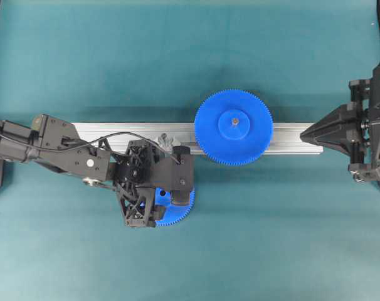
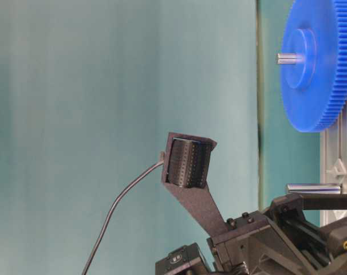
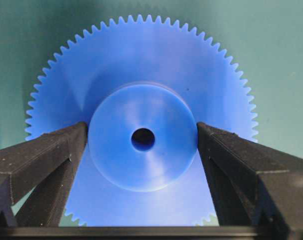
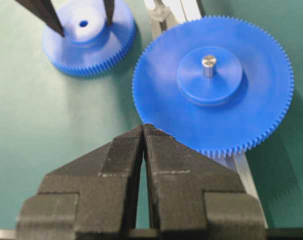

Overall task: Insert the small gear onto the shaft.
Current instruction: 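Lower the open left gripper over the small blue gear and grasp its hub, then lift the small gear and carry it to the empty shaft beside the large gear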

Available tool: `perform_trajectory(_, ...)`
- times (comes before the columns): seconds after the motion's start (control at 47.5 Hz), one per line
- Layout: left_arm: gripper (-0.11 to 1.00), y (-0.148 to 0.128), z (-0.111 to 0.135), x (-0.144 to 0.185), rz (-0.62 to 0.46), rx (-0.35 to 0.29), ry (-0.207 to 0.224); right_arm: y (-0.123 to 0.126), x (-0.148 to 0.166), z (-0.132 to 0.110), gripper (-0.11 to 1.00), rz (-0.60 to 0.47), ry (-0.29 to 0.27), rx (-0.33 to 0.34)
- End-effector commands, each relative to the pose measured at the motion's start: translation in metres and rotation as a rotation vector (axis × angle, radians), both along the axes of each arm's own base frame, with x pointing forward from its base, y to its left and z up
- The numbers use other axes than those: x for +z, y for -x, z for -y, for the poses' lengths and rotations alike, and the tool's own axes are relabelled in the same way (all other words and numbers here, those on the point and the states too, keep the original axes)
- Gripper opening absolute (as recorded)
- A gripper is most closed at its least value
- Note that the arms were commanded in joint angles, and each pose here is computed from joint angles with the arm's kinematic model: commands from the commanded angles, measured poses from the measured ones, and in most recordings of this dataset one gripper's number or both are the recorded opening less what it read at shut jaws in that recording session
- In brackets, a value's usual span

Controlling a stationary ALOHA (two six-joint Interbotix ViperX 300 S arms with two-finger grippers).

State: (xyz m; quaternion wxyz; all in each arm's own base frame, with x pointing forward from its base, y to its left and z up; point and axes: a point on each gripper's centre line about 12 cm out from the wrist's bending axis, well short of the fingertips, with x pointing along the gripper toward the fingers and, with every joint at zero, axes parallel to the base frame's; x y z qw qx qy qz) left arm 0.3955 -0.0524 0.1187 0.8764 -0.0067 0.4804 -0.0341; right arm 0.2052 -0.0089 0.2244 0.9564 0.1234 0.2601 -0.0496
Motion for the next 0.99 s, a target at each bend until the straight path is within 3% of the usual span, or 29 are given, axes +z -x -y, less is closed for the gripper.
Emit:
perform_trajectory(0.0,0.9,-0.003,0.001,0.006,0.017,-0.001,0.002,-0.002,0.004,-0.001,0.11,0.016,-0.009,-0.002)
perform_trajectory(0.211,0.86,-0.001,0.001,0.006,-0.014,0.001,-0.002,-0.001,0.005,0.0,0.11,0.022,-0.008,-0.004)
perform_trajectory(0.379,0.71,0.0,0.001,0.009,-0.035,-0.002,-0.007,0.0,0.006,0.0,0.11,0.028,-0.007,-0.003)
perform_trajectory(0.758,0.71,-0.009,0.001,0.041,0.029,-0.068,-0.044,0.009,0.009,-0.001,0.11,0.06,-0.008,-0.004)
perform_trajectory(0.969,0.71,-0.011,0.002,0.072,-0.028,-0.11,-0.077,0.013,0.011,-0.001,0.11,0.066,-0.008,-0.003)
